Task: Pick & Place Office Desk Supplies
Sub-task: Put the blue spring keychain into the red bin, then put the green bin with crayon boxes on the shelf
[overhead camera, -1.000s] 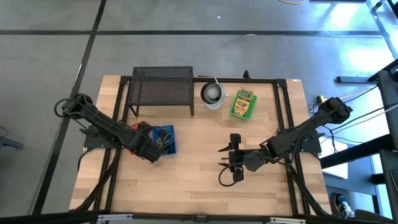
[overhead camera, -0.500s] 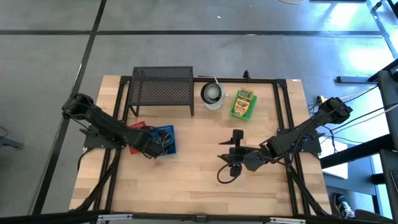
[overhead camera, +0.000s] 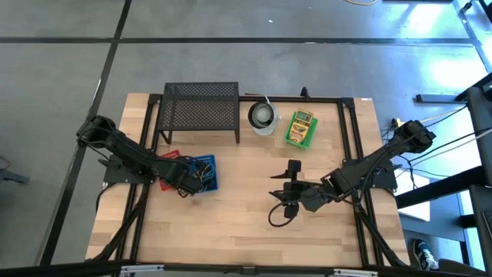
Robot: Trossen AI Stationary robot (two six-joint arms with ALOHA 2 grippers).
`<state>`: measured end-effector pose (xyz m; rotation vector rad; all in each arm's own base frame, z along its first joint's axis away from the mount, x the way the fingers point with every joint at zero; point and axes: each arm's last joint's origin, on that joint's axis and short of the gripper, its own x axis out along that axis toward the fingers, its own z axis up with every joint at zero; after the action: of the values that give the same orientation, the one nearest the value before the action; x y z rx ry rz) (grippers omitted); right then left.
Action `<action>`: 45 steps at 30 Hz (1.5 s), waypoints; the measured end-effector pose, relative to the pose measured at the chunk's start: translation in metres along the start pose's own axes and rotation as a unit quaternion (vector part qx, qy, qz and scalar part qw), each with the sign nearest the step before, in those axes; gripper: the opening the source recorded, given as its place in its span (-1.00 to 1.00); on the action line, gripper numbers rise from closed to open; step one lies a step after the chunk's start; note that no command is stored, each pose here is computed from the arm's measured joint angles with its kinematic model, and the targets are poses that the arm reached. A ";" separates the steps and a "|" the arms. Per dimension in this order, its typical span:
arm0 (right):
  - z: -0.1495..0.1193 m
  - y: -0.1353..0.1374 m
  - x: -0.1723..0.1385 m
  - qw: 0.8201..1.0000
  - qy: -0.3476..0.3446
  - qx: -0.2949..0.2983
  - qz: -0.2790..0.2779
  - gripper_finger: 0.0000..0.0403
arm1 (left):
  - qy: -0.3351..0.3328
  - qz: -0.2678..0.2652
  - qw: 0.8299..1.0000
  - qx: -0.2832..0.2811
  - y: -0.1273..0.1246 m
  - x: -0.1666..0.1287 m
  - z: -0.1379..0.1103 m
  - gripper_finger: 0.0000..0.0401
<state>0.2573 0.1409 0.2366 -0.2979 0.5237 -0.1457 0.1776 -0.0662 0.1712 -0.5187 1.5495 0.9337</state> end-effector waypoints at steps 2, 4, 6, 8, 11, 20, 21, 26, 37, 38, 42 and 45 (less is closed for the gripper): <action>0.000 0.000 0.000 1.000 0.000 0.000 0.000 0.22 | 0.002 0.004 1.000 0.000 0.001 0.000 0.000 -0.50; 0.000 0.000 0.000 1.000 0.000 0.000 0.000 0.22 | 0.003 0.008 1.000 0.001 0.002 0.000 0.000 -0.41; 0.000 0.000 0.000 1.000 0.000 0.000 0.000 0.22 | 0.005 0.013 1.000 0.001 0.002 0.000 -0.001 -0.32; 0.000 0.000 0.000 1.000 0.000 -0.005 0.000 0.22 | 0.010 0.028 1.000 0.002 0.005 -0.004 -0.001 -0.25; 0.000 0.000 0.000 0.999 0.000 -0.040 0.000 0.22 | 0.014 0.051 0.999 -0.001 0.008 -0.016 -0.001 -0.18; 0.000 0.000 0.000 0.999 0.000 -0.047 0.001 0.22 | -0.057 0.079 0.994 0.044 0.011 -0.055 0.006 -0.16; 0.000 0.000 0.000 0.999 0.001 -0.041 0.001 0.22 | -0.064 0.075 0.994 0.051 0.010 -0.058 0.007 -0.16; 0.000 -0.001 0.000 0.998 -0.001 -0.058 -0.019 0.22 | -0.078 0.044 0.995 0.048 0.004 -0.062 0.009 -0.16; 0.021 -0.022 -0.015 0.994 -0.023 -0.065 -0.085 0.21 | -0.164 -0.021 0.983 0.084 -0.013 -0.064 0.017 -0.16; 0.019 -0.027 -0.017 0.996 -0.011 -0.055 -0.068 0.21 | -0.190 -0.024 0.977 0.096 -0.014 -0.066 0.019 -0.16; 0.008 -0.053 -0.021 0.998 0.046 0.016 -0.049 0.21 | -0.264 -0.057 0.953 0.133 -0.008 -0.080 0.020 -0.16; -0.002 -0.066 -0.021 0.996 0.054 0.043 -0.054 0.21 | -0.318 -0.091 0.934 0.138 0.010 -0.097 0.019 -0.16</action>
<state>0.2339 0.0825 0.2657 -0.2357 0.6062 -0.2887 0.2011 -0.0625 0.2680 -0.1258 0.9966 0.6361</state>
